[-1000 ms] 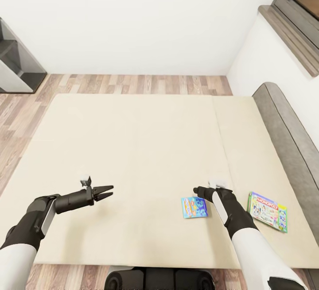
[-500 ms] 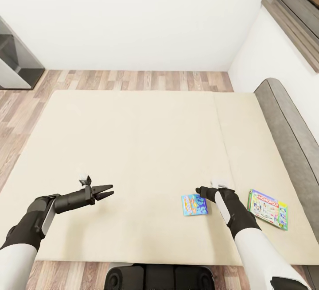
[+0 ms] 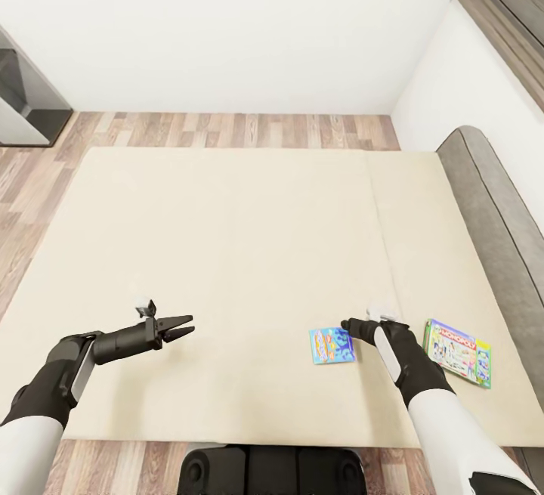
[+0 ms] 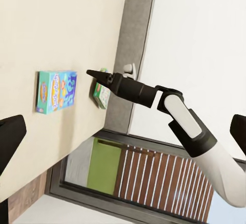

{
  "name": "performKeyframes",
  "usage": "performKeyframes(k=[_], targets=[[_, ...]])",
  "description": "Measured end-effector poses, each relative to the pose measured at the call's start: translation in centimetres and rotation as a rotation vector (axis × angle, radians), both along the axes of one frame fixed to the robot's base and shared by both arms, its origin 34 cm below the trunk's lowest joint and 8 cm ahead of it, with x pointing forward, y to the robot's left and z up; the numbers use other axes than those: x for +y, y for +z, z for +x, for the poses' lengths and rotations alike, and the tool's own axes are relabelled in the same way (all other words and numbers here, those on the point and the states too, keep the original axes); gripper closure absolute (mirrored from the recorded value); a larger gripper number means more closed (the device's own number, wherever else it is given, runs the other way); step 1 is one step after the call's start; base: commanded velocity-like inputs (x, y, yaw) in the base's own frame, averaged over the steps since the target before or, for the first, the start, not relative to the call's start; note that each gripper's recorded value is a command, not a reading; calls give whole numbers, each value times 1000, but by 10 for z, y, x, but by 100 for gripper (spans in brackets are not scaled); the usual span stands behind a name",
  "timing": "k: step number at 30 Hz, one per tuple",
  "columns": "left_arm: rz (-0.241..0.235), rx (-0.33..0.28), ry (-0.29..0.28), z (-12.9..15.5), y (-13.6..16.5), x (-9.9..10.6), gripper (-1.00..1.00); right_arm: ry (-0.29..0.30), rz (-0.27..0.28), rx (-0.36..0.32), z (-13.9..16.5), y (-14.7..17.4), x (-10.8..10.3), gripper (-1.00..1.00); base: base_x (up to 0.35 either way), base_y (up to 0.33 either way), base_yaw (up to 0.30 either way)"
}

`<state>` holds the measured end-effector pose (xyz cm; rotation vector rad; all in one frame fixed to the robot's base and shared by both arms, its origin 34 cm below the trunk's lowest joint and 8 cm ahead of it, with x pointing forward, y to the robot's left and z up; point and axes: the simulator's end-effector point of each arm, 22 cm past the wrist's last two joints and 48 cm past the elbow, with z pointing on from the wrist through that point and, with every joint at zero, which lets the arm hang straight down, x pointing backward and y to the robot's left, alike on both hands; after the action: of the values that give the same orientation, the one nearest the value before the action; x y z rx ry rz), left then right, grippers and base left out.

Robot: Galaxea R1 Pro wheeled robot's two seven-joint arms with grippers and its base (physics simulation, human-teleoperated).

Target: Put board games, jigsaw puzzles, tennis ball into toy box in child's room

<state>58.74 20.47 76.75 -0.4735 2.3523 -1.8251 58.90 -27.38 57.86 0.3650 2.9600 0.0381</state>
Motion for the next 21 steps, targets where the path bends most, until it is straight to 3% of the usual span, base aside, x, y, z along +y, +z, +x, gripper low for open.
performKeyframes(k=[12, 21], targets=[[4, 25, 0, -5, -11, 0, -100, 3, 14, 20, -9, -10, 3, -100, 0, 0, 0], [3, 35, -1, -8, -15, -1, -100, 21, 118, -1, -7, -11, 27, -100, 0, 0, 0]])
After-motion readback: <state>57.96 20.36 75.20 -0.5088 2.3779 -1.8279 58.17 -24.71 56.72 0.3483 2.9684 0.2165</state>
